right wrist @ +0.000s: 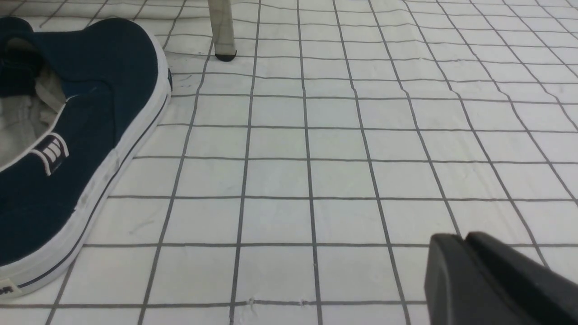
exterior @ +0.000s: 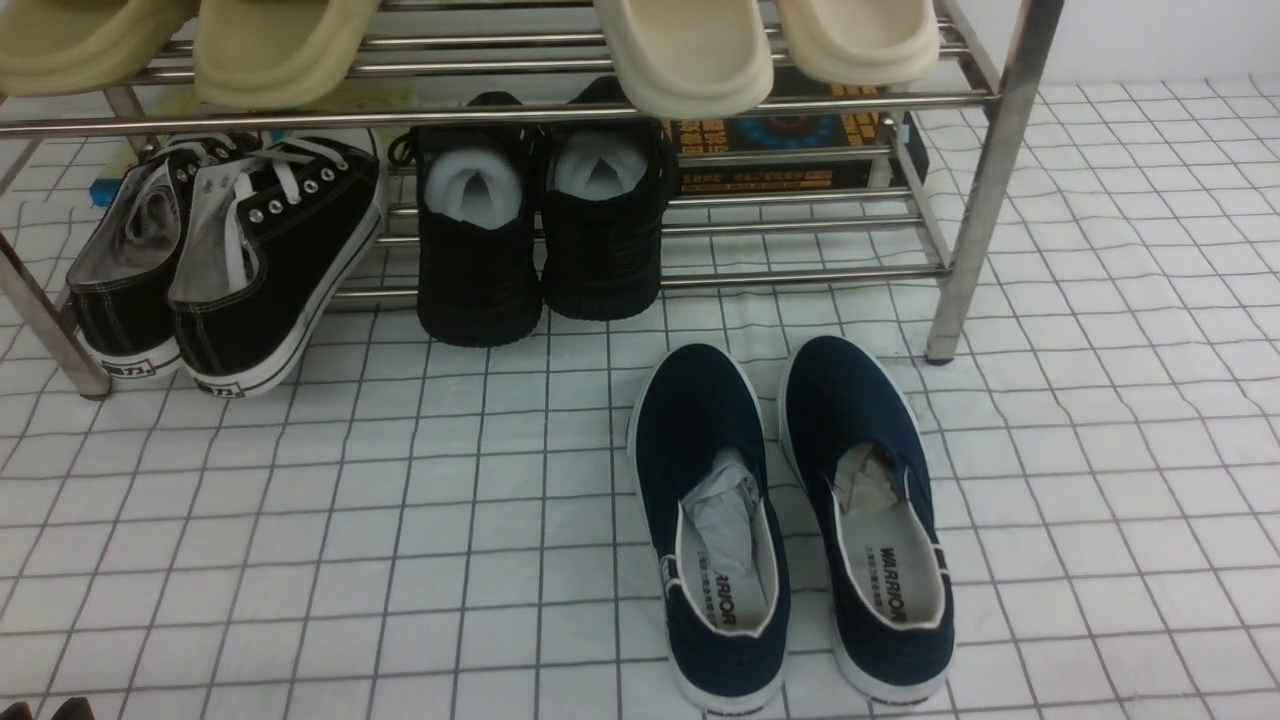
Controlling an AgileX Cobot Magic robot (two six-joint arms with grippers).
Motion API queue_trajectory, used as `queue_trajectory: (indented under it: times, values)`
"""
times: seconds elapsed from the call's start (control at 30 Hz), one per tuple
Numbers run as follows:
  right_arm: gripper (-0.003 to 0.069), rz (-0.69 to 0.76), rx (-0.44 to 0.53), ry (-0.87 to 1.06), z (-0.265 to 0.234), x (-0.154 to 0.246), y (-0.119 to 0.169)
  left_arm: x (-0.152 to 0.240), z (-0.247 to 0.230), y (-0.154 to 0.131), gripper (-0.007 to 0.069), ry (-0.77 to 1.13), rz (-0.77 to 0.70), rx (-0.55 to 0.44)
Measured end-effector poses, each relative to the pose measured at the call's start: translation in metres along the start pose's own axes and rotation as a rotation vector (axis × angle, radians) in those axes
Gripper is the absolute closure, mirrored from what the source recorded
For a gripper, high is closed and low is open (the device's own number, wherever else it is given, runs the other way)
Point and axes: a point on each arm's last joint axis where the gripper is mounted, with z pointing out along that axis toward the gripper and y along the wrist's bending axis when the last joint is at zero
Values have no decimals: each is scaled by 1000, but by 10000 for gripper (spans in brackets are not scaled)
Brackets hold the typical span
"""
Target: Take the shoes off the shelf with your hand from the white checkered tablecloth.
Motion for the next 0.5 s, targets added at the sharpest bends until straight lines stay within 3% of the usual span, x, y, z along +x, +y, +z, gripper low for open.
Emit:
queue_trajectory:
  times: [0.5]
  values:
    - [582, 5, 0, 0, 0, 0, 0, 0, 0, 0, 386, 0, 0, 0]
